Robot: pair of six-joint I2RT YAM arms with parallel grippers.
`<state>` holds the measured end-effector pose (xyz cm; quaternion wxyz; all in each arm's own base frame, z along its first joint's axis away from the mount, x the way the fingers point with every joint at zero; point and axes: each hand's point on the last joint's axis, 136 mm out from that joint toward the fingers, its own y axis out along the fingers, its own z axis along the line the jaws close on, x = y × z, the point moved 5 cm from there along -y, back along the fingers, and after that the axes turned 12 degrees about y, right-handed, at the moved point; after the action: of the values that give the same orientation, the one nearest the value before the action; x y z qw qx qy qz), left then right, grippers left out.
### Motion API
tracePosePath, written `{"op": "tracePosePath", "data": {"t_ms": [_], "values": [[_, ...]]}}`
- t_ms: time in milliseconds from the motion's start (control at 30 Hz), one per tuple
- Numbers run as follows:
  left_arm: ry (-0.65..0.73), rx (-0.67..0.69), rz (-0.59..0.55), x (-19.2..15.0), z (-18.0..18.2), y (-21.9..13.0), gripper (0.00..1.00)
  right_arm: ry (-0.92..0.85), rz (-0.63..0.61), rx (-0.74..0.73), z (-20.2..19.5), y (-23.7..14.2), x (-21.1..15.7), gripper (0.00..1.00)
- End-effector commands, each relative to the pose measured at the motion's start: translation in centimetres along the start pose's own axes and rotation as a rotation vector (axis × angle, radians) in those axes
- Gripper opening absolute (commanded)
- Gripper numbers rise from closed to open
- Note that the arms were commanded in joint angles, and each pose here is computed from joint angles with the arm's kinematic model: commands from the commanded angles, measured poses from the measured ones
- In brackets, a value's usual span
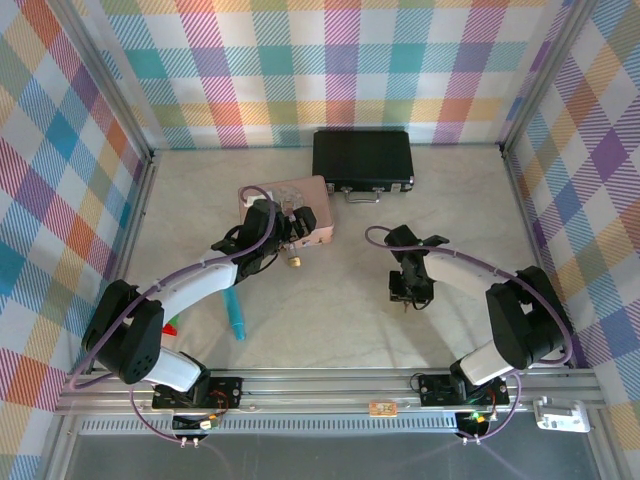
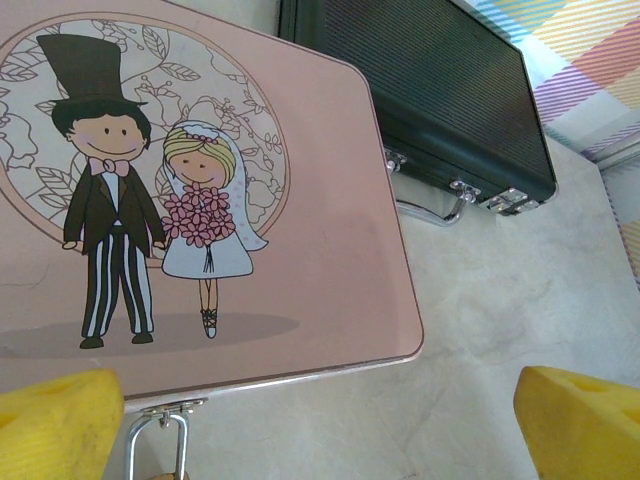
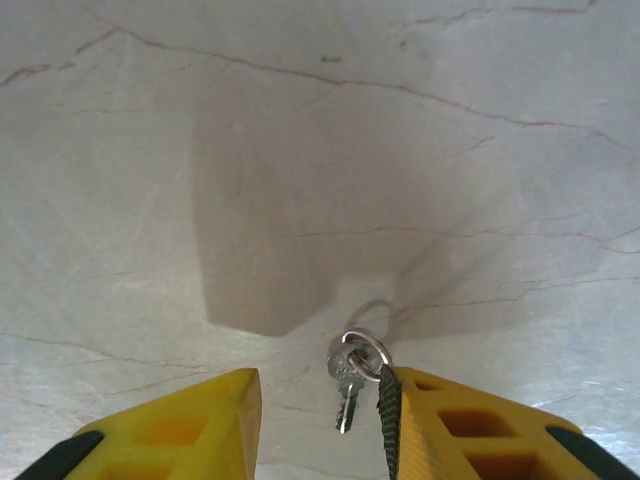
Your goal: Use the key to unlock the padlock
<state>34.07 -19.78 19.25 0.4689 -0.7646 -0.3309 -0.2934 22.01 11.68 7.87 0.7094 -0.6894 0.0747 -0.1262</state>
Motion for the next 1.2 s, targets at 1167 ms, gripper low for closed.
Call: {"op": "tracePosePath", "data": {"t_ms": [1167], "values": [[-0.543, -0.264, 0.11, -0.6, -6.9, 0.8, 0.94, -0.048, -0.355, 0.618, 8.0, -10.9, 6.2, 0.0]]}}
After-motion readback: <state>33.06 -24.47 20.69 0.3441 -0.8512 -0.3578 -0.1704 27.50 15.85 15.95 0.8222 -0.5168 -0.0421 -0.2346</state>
